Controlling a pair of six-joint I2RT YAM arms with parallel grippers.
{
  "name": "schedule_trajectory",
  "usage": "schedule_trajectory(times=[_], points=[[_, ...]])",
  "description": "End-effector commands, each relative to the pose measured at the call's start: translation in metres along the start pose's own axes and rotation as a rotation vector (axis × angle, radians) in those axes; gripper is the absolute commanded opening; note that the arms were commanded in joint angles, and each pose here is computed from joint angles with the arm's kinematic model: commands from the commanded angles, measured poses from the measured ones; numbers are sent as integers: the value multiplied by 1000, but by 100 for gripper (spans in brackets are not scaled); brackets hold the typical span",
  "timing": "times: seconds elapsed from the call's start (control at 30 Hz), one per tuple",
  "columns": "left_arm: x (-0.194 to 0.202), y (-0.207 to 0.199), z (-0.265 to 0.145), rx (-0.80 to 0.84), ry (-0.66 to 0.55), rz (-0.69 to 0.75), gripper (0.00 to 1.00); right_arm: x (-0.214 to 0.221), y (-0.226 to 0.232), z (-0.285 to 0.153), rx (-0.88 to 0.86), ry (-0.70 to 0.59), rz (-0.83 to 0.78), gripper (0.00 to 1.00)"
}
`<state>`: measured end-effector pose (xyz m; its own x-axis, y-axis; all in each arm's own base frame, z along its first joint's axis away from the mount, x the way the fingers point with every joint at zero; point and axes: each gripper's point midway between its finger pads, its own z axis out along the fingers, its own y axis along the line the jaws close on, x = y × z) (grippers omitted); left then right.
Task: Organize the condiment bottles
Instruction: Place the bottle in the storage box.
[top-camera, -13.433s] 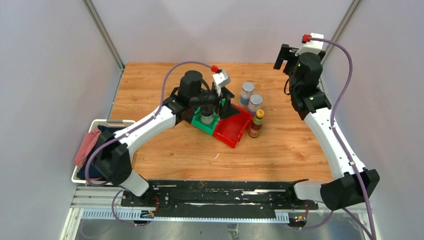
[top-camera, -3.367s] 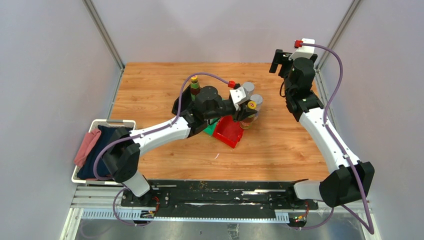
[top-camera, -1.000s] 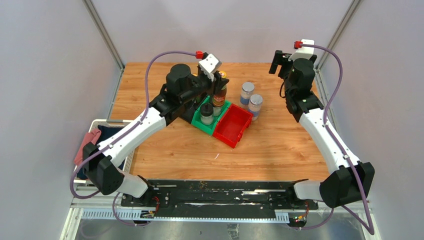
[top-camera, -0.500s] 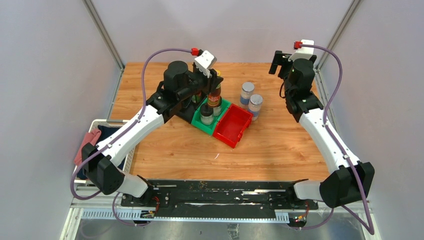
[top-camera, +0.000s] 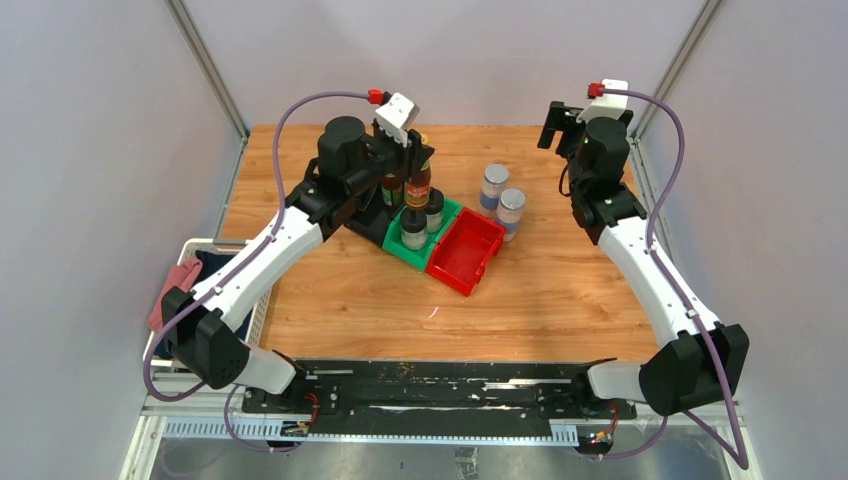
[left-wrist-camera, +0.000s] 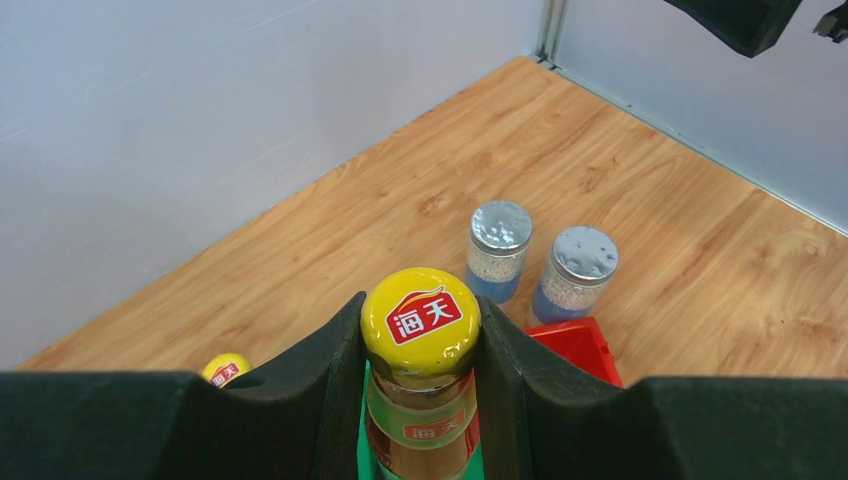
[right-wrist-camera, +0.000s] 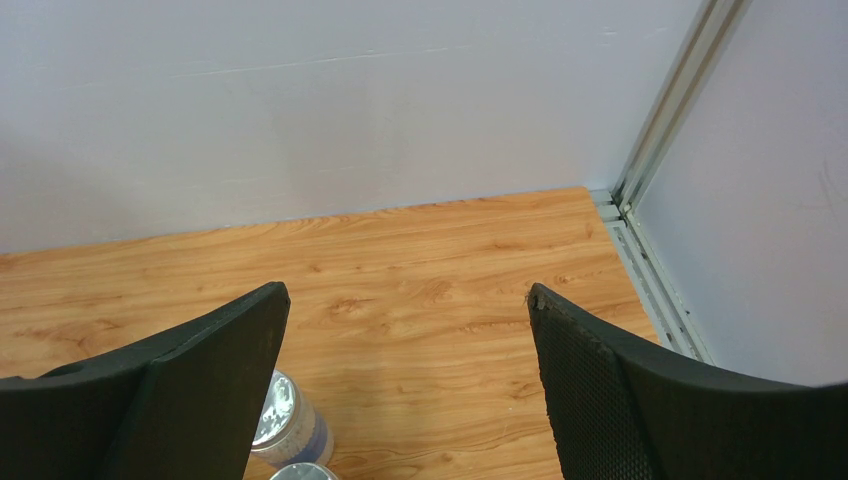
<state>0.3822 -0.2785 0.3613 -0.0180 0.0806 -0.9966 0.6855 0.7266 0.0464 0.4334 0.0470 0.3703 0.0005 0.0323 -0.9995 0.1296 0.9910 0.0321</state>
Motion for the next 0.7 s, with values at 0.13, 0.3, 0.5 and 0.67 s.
schedule_trajectory(times=[0.13,0.3,0.5,0.67], points=[[-55,21,-15,-57,-165,14,0,-9,1,-1,-7,-34,30,93],[-50,33,-17,-86,-156,8,0,-10,2,0,-9,-35,30,93],[-40,48,-18,-117,-138,2,0,-10,2,0,-8,-37,29,93],[-36,61,-22,-139,-131,-1,0,-11,1,-1,-7,-39,29,93]])
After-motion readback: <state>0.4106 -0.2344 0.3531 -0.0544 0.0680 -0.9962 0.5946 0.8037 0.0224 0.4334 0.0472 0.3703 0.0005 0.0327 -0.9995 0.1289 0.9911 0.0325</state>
